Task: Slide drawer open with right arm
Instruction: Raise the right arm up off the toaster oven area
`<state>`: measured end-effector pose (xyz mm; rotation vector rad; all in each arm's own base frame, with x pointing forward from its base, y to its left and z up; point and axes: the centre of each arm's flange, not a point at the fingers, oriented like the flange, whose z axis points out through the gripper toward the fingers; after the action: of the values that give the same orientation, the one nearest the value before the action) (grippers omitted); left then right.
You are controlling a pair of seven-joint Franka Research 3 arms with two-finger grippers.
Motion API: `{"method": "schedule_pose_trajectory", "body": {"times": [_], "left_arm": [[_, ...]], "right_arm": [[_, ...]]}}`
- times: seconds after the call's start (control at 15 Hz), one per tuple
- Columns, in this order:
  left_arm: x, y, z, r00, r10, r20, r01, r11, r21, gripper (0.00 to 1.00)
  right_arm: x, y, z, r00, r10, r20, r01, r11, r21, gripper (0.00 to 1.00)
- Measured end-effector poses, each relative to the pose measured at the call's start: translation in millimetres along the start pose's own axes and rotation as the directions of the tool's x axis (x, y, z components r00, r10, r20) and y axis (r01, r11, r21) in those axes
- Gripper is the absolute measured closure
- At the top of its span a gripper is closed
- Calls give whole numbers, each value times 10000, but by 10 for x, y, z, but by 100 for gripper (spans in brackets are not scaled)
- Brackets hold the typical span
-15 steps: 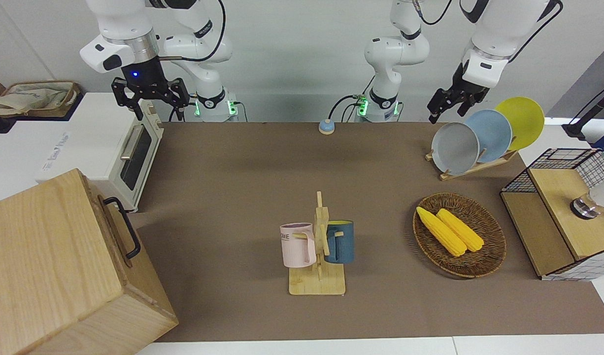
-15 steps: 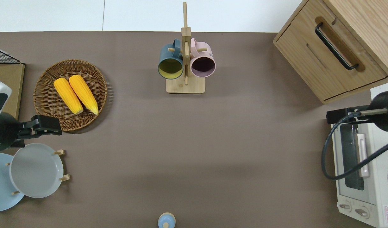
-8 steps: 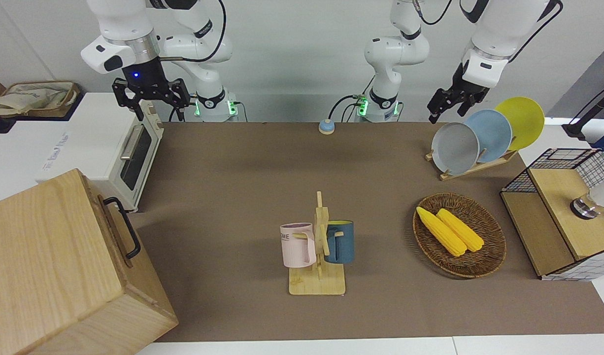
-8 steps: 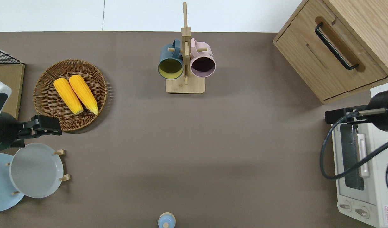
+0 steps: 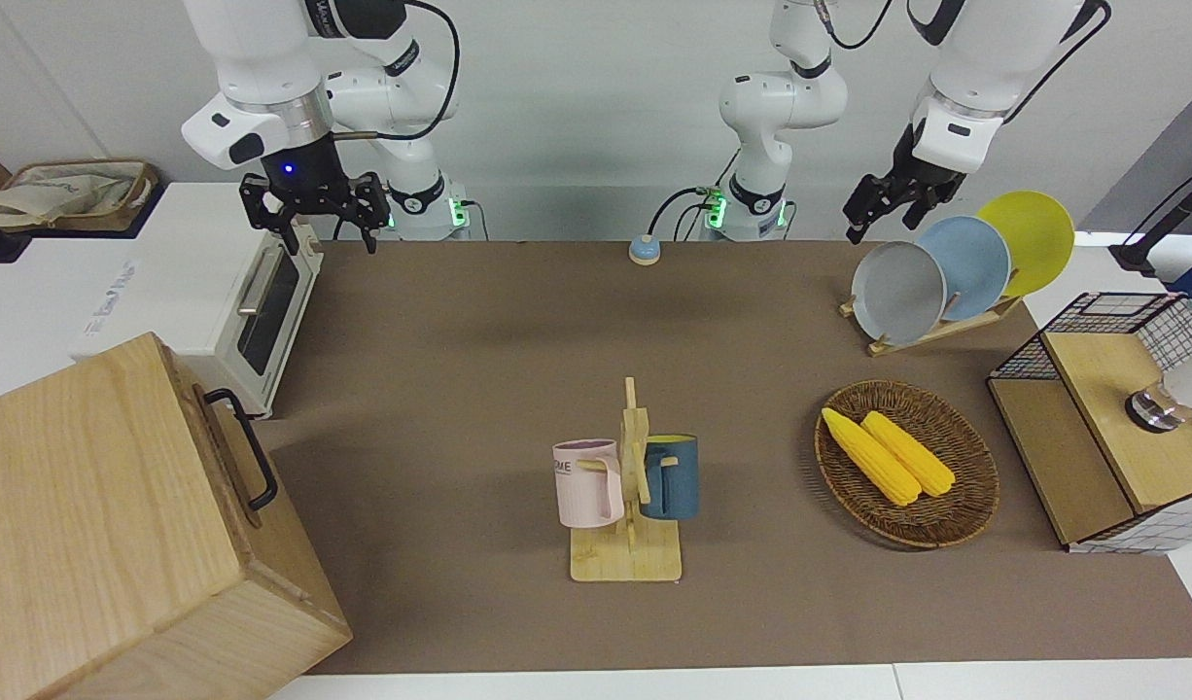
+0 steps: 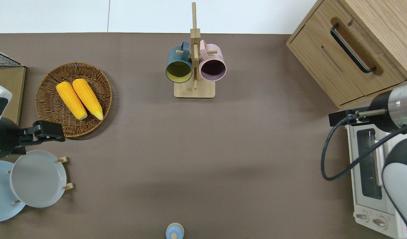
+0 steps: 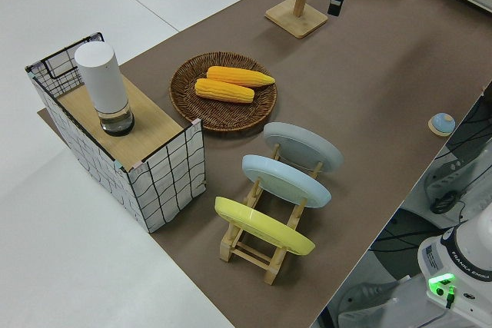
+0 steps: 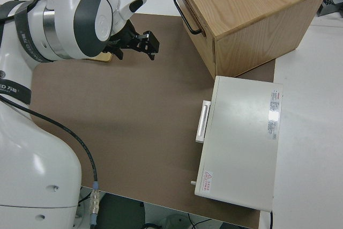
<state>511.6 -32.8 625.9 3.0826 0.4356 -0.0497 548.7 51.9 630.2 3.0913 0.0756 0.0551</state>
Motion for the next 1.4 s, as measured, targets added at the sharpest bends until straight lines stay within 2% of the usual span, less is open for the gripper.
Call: {"method": "schedule_pose_trajectory", "body": {"times": [0.33, 1.07, 1.27, 1.4], "left_arm": [[0, 0, 0, 10000, 0, 0, 0, 10000, 0, 0], [0, 0, 0, 10000, 0, 0, 0, 10000, 0, 0], [0, 0, 0, 10000, 0, 0, 0, 10000, 0, 0], [0, 0, 0, 10000, 0, 0, 0, 10000, 0, 0]], "right_arm": [[91, -13, 94, 9999, -14, -102, 14, 10000, 7, 1], [150, -28, 195, 10000, -34, -6, 34, 10000, 12, 1], [208, -45, 261, 9999, -56, -88, 56, 10000, 21, 1], [238, -53, 331, 10000, -68, -2, 68, 10000, 18, 1]]}}
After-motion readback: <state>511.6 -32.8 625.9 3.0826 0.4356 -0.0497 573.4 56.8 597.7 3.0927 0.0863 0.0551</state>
